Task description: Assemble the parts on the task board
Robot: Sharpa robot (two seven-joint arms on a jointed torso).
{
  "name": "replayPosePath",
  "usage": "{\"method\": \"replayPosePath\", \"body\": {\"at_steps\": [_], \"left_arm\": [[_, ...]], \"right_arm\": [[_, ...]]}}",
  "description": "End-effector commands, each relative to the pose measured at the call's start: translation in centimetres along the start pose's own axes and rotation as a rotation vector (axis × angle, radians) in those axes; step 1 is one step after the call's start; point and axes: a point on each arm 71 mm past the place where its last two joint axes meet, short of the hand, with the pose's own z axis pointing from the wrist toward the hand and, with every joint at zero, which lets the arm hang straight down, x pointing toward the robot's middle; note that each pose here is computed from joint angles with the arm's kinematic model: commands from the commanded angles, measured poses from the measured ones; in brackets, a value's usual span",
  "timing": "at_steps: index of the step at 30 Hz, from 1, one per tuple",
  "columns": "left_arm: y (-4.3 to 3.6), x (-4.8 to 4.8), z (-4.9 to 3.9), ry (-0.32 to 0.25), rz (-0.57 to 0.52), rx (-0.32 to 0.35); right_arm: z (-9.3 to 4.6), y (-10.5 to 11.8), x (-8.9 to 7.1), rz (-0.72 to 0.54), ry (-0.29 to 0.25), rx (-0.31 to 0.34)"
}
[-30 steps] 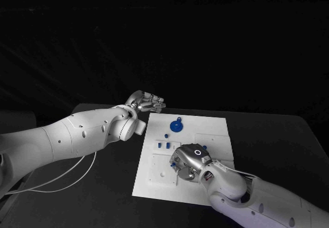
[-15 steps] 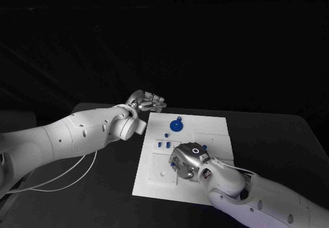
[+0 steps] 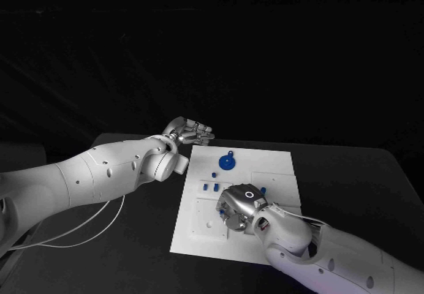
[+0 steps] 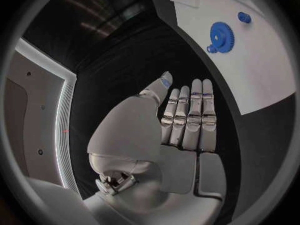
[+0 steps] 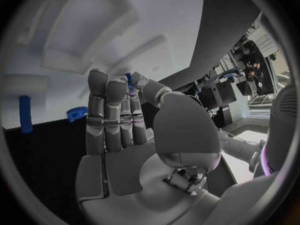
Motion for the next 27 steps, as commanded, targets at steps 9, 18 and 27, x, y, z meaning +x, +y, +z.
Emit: {"method": "replayPosePath", "body": {"at_steps": [9, 18, 27], "left_arm": [[-0.14, 0.28, 0.06, 0.022, 0.000, 0.002], [-0.10, 0.25, 0.06, 0.023, 0.000, -0.002], [-0.08, 0.22, 0.05, 0.023, 0.001, -0.004]], "right_arm": [[0.09, -0.16, 0.64, -0.028, 0.055, 0.019], [0.11, -0.42, 0.94, -0.012, 0.093, 0.020], [0.07, -0.43, 0.80, 0.019, 0.074, 0.014]]}}
